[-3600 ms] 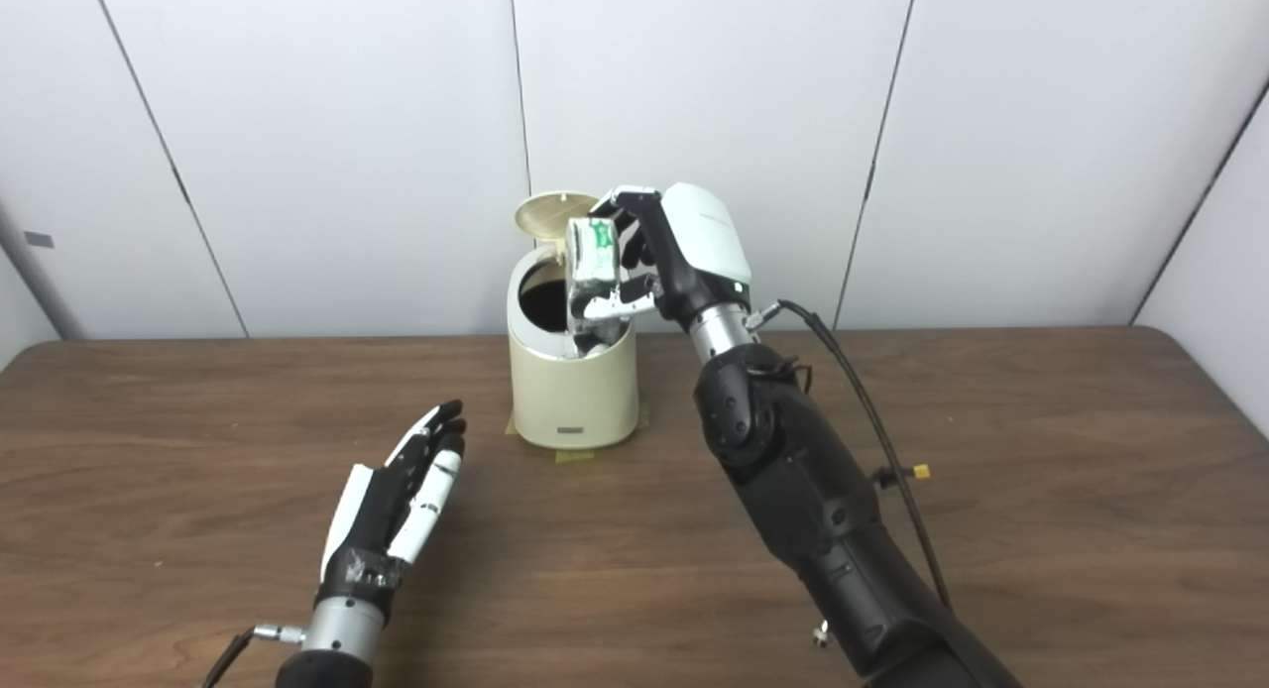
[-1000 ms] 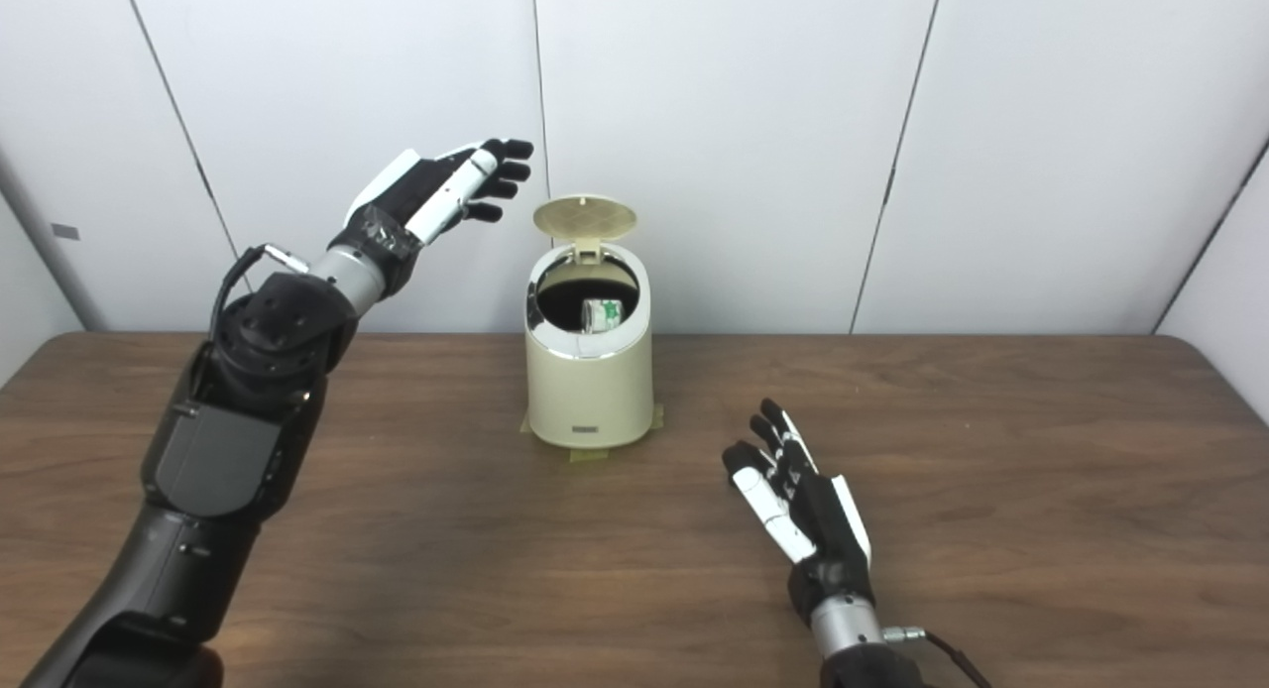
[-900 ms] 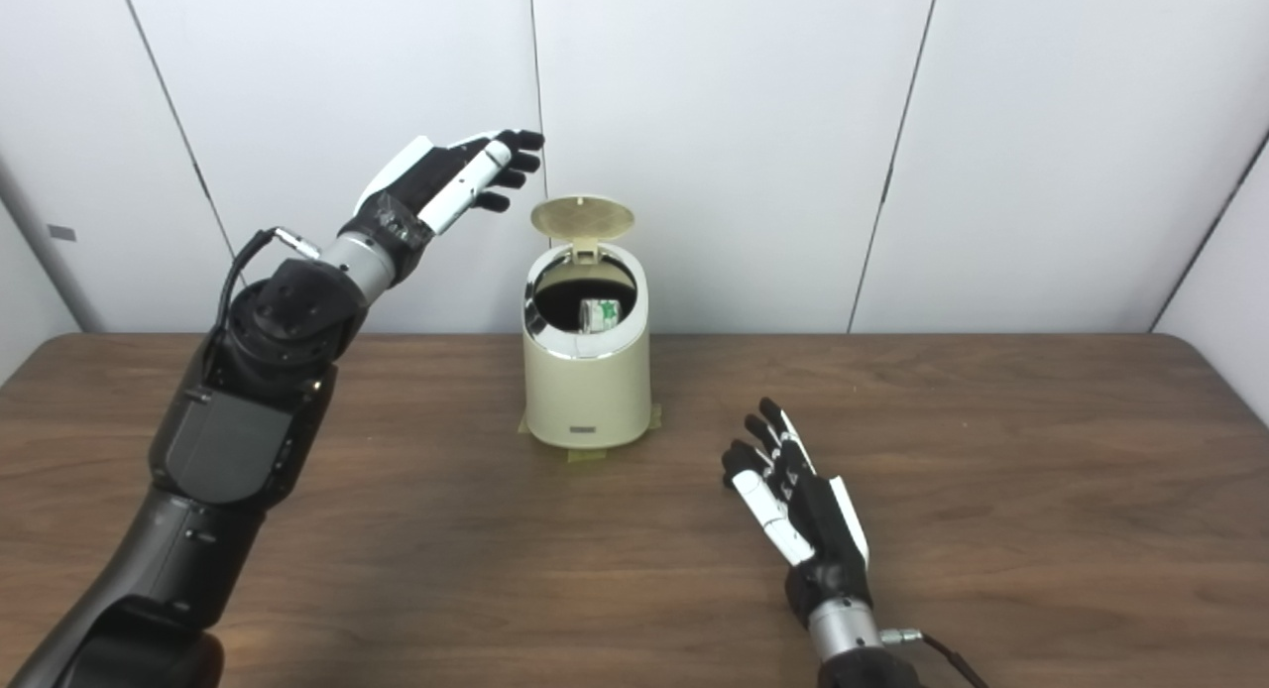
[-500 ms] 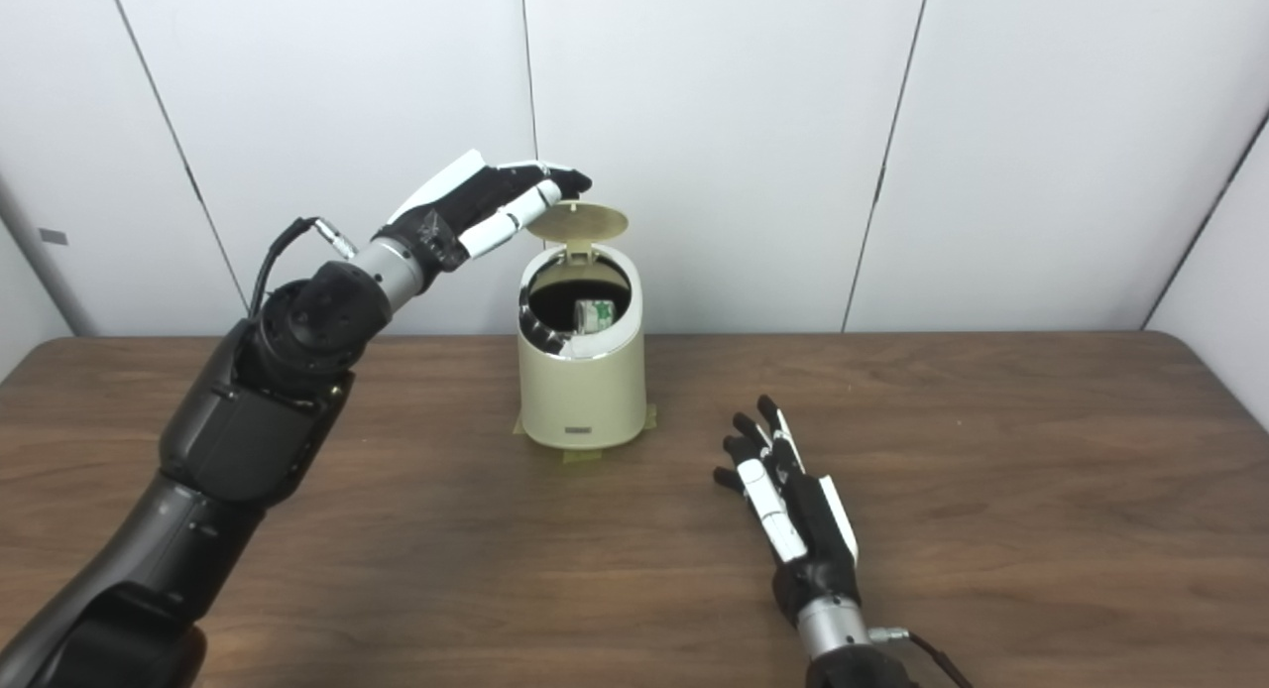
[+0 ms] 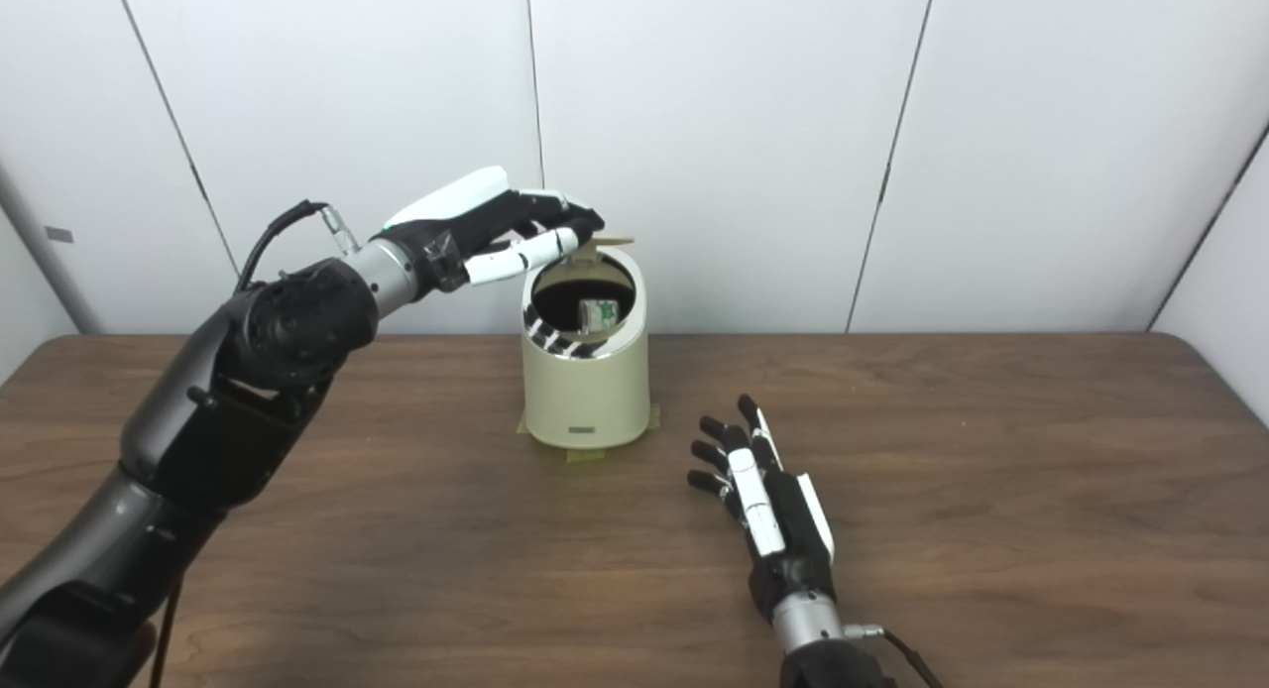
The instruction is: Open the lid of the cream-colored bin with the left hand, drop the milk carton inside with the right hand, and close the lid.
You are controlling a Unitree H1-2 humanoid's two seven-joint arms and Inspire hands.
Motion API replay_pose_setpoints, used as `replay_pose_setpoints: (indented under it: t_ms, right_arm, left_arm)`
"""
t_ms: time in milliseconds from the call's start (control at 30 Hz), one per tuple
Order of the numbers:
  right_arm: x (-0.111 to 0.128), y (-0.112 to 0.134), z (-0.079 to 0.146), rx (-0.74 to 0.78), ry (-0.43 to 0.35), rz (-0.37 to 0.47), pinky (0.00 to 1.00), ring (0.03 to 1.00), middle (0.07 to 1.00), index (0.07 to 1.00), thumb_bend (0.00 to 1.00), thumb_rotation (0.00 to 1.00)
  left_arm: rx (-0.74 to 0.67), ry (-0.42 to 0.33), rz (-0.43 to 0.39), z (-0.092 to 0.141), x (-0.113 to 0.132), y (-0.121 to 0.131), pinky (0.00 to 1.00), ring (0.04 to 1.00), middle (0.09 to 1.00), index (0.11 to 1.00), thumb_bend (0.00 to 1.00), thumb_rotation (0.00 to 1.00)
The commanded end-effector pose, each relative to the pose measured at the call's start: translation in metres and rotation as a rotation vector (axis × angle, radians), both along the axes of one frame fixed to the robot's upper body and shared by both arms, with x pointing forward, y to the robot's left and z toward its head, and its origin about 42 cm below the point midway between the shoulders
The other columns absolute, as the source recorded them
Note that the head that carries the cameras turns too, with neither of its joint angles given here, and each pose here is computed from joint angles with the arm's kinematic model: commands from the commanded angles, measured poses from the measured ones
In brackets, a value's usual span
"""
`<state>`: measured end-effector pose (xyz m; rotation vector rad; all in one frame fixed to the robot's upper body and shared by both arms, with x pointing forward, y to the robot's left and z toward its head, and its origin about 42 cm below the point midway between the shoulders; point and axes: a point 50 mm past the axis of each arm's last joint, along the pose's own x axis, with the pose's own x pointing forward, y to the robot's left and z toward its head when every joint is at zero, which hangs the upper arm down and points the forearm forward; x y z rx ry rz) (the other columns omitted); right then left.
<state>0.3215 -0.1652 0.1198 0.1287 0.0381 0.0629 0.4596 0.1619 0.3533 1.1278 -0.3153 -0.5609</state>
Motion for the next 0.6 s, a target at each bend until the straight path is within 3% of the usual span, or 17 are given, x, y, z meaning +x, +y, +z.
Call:
replay_pose_setpoints:
  t_ms: [0, 267, 400, 567]
  right_arm:
    - [-0.004, 0.007, -0.002, 0.028, 0.039, 0.020, 0.73, 0.835, 0.862, 1.000, 0.52, 0.84]
    - [-0.005, 0.007, 0.006, 0.036, 0.022, 0.025, 0.69, 0.807, 0.845, 0.997, 0.55, 0.83]
    - [-0.007, 0.006, 0.006, 0.026, 0.026, 0.029, 0.69, 0.807, 0.842, 0.999, 0.53, 0.83]
    - [-0.009, 0.008, 0.009, -0.014, 0.003, 0.049, 0.71, 0.829, 0.849, 1.000, 0.51, 0.83]
  left_arm:
    - [0.032, -0.112, -0.029, 0.032, -0.004, -0.002, 0.79, 0.835, 0.843, 0.826, 0.38, 0.99]
    - [0.316, -0.230, -0.101, 0.011, -0.011, -0.003, 0.78, 0.835, 0.825, 0.816, 0.47, 1.00]
    - [0.485, -0.310, -0.139, 0.000, -0.016, -0.003, 0.85, 0.845, 0.825, 0.815, 0.46, 1.00]
    - [0.686, -0.307, -0.147, -0.017, -0.018, -0.002, 0.99, 0.920, 0.880, 0.858, 0.46, 1.00]
